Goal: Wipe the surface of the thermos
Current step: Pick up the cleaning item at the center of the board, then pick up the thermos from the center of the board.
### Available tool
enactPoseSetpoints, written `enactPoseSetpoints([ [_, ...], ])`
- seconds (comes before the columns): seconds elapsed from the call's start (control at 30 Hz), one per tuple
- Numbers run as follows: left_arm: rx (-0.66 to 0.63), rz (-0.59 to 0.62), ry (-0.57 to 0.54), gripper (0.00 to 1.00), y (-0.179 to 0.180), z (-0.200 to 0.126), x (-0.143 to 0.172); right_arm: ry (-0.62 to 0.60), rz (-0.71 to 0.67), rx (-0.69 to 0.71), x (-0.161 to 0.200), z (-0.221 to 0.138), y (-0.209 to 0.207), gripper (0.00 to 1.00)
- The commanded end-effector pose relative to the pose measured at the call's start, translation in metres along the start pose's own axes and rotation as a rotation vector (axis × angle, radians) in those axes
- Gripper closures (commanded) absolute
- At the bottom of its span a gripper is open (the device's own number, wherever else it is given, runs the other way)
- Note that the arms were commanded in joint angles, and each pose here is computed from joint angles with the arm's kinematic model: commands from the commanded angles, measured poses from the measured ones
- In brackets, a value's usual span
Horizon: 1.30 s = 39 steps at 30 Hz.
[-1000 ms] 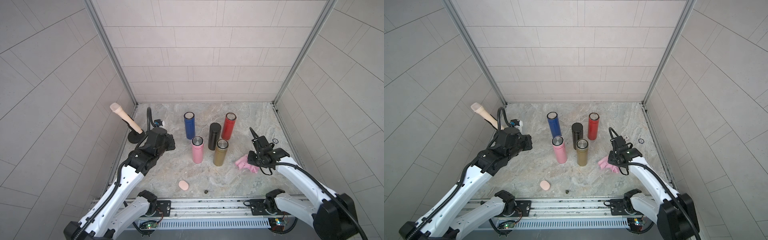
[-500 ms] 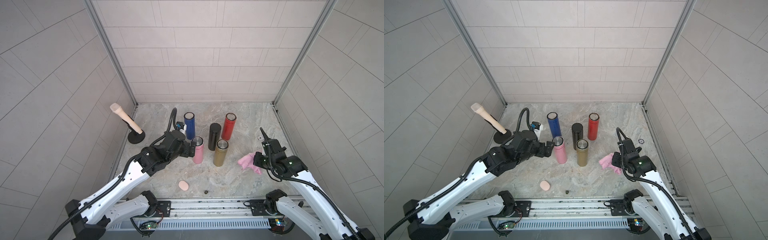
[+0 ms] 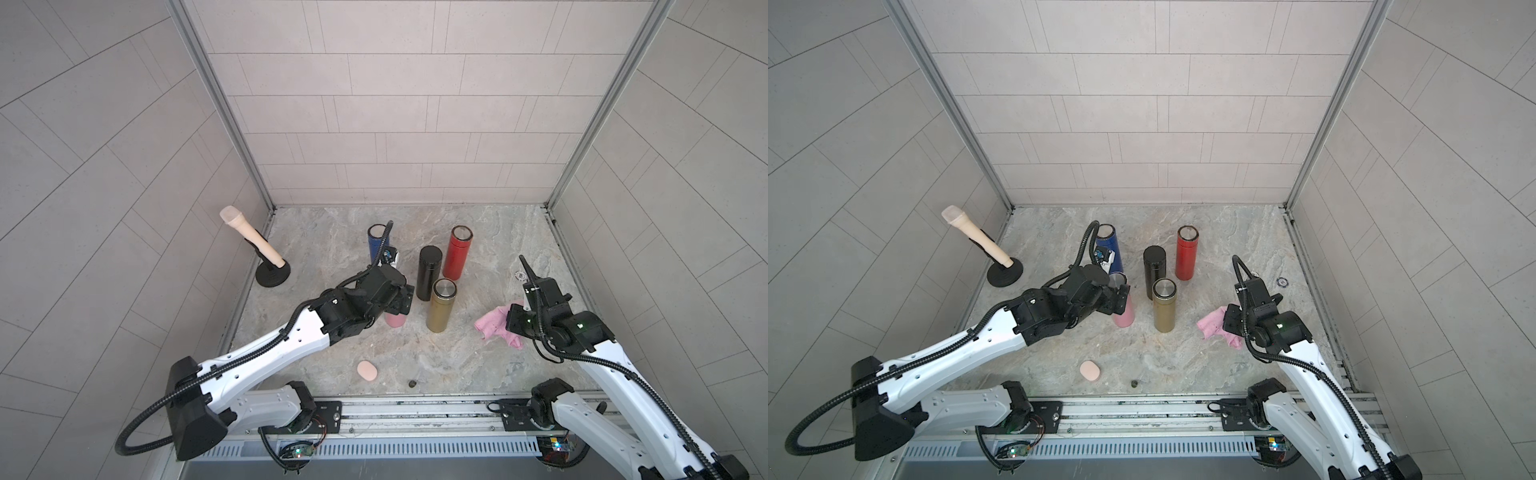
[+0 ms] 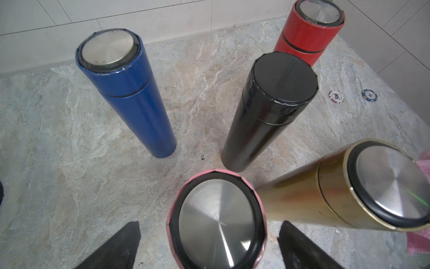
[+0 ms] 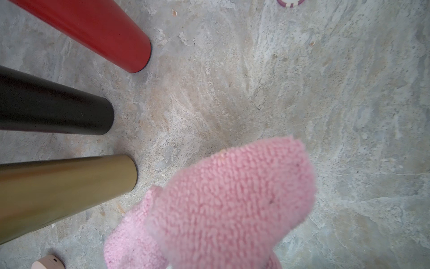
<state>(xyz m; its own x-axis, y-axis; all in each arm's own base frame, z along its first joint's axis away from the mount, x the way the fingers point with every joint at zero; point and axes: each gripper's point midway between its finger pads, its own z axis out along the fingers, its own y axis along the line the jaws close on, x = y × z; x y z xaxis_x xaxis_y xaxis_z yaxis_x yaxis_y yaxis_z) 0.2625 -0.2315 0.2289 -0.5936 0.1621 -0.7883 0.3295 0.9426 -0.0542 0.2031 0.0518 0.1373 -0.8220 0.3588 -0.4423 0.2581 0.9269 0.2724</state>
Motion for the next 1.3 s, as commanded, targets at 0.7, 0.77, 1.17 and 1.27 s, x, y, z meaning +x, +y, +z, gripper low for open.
enactPoseSetpoints([
  [0.7,-0.049,-0.006,-0.002,0.13,-0.006,0.043,0.018,-0.013,0.002,-0.007,0.002,0.004,-0.001,1.00],
  [0.77,-0.048,-0.001,0.001,0.13,-0.006,0.045,0.021,-0.014,0.002,-0.010,0.001,0.004,0.000,1.00],
  [1.17,-0.080,-0.011,0.009,0.42,0.001,0.050,0.032,-0.005,-0.006,-0.028,0.002,0.001,0.004,1.00],
  [1.27,-0.087,-0.011,0.001,0.63,0.003,0.048,0.029,-0.002,-0.014,-0.043,0.002,-0.003,0.006,1.00],
])
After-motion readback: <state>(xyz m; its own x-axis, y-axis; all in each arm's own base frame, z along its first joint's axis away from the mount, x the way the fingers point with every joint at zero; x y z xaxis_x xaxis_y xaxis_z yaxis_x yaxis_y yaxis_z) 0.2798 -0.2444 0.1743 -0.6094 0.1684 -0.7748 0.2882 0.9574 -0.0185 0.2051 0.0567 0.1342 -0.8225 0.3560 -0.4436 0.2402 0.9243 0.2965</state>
